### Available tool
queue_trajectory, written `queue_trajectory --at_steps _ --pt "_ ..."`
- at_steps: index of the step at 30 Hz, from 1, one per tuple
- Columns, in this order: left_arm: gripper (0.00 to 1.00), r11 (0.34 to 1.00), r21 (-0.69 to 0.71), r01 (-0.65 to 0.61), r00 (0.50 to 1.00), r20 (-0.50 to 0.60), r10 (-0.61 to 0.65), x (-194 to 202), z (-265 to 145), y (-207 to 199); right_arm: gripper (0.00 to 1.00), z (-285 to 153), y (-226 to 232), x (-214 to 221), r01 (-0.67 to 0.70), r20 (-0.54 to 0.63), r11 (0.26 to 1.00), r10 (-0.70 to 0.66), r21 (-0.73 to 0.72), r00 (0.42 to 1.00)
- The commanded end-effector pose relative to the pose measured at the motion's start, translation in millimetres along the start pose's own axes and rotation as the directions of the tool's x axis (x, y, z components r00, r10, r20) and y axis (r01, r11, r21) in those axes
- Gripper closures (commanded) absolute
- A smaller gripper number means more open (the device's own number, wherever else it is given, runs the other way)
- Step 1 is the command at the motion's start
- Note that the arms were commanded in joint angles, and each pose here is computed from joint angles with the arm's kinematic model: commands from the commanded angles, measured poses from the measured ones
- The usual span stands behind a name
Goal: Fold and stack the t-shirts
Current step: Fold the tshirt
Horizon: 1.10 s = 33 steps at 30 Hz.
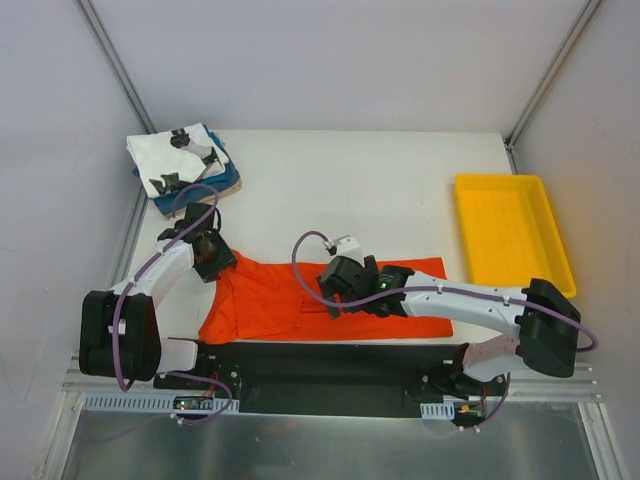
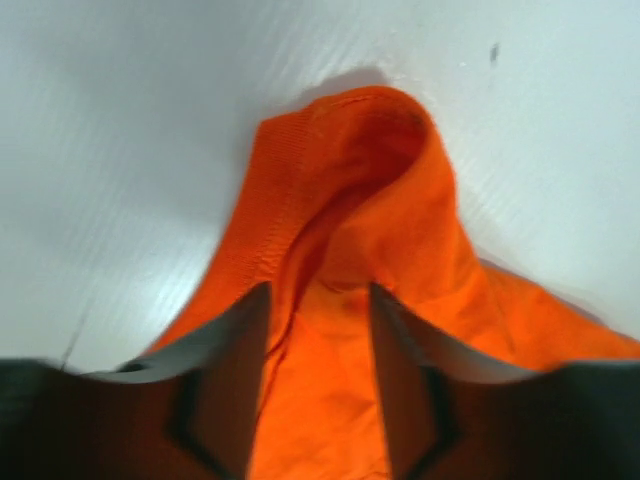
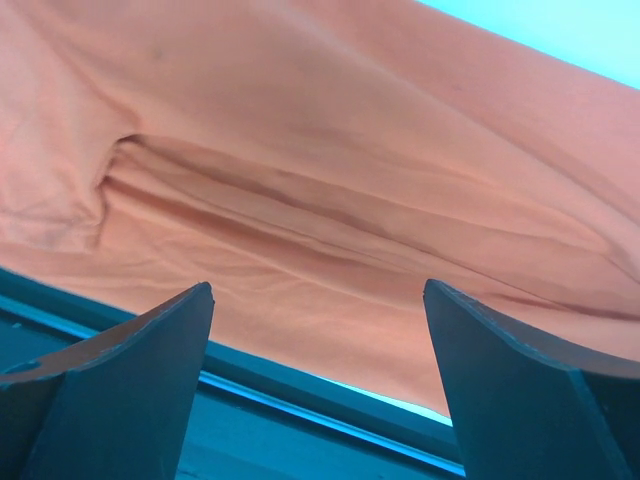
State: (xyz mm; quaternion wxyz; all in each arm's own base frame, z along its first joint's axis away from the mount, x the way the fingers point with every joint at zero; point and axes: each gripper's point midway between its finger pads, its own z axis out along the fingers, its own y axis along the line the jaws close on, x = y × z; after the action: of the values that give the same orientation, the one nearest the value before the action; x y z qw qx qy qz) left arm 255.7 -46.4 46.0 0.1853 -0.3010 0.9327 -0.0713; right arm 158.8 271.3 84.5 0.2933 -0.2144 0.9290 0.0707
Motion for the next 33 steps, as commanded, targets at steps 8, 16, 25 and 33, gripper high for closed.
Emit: queue_trajectory --at_steps 8,16,25,33 --pt "0.01 0.996 0.075 0.047 0.996 0.069 -0.052 -5 -51 -6 0.03 -18 -78 -10 -0.214 0.08 0.954 0.202 0.209 0.976" --pt "0.01 0.971 0.231 -0.058 0.998 -0.006 0.06 48 -66 -39 0.03 4 -129 3 -0.376 0.024 0.891 0.382 0.254 0.924" --pt "0.01 0.98 0.17 -0.101 0.98 -0.152 0.127 84 -18 -39 0.03 42 -157 19 -0.495 -0.1 0.839 0.525 0.224 0.845" --pt "0.01 0.995 0.023 -0.098 0.978 -0.182 0.101 79 12 -19 0.03 70 -160 42 -0.584 -0.247 0.79 0.613 0.185 0.751"
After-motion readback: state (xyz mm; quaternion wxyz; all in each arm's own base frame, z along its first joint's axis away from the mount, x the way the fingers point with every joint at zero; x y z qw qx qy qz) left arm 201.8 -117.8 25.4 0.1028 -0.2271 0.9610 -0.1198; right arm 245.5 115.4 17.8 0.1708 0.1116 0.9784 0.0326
